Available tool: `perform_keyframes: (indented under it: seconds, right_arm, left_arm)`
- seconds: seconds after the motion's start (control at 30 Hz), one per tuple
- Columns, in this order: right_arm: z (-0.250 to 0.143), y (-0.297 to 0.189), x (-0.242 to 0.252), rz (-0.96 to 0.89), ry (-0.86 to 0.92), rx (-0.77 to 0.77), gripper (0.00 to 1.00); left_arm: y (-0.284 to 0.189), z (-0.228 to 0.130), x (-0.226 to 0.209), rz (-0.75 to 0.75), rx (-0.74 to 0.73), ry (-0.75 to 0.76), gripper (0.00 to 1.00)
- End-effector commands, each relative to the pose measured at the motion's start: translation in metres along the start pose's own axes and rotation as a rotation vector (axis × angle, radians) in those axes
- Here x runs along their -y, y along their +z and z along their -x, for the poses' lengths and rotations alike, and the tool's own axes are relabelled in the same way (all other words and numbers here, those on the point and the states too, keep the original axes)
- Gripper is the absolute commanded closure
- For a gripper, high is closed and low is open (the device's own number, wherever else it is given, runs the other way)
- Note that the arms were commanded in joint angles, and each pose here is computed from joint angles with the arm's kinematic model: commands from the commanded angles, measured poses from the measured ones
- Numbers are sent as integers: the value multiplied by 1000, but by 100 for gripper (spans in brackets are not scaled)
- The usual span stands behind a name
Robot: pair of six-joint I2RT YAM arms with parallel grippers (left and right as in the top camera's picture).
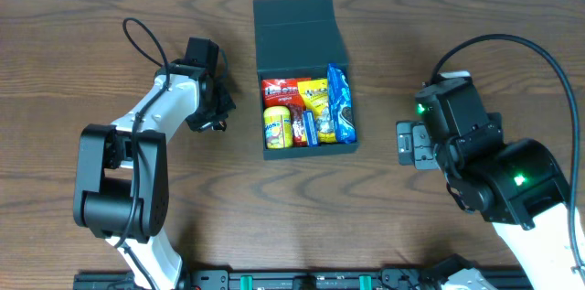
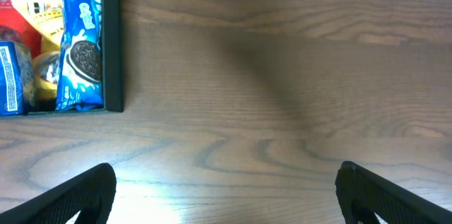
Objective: Pack container
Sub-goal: 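Grasp the black candy bar with the left gripper, then lower the black candy bar into the box center and release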
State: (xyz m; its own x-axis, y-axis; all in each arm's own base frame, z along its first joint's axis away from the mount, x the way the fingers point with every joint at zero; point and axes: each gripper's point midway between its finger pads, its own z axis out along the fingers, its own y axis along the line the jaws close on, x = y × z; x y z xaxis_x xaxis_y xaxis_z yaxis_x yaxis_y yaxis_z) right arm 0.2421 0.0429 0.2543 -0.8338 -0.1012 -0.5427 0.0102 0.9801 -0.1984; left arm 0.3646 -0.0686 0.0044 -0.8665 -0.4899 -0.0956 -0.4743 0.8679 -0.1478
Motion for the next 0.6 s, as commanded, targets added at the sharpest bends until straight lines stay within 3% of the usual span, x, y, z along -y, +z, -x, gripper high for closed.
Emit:
perform_keyframes:
  seconds: [0.0, 0.27, 0.4, 0.57]
  right_arm:
    - [1, 1, 3, -10, 13, 1, 1]
    - [1, 1, 3, -11, 13, 2, 1]
    - [1, 1, 3, -10, 14, 4, 1]
    - [3, 1, 2, -8, 17, 11, 1]
  left_arm:
    - [1, 2, -4, 20, 6, -4, 94]
    - [-47, 19, 16, -12, 40, 82, 94]
    - [-107, 26, 49, -74, 102, 235, 94]
    - [-160, 9, 98, -147, 139, 443, 94]
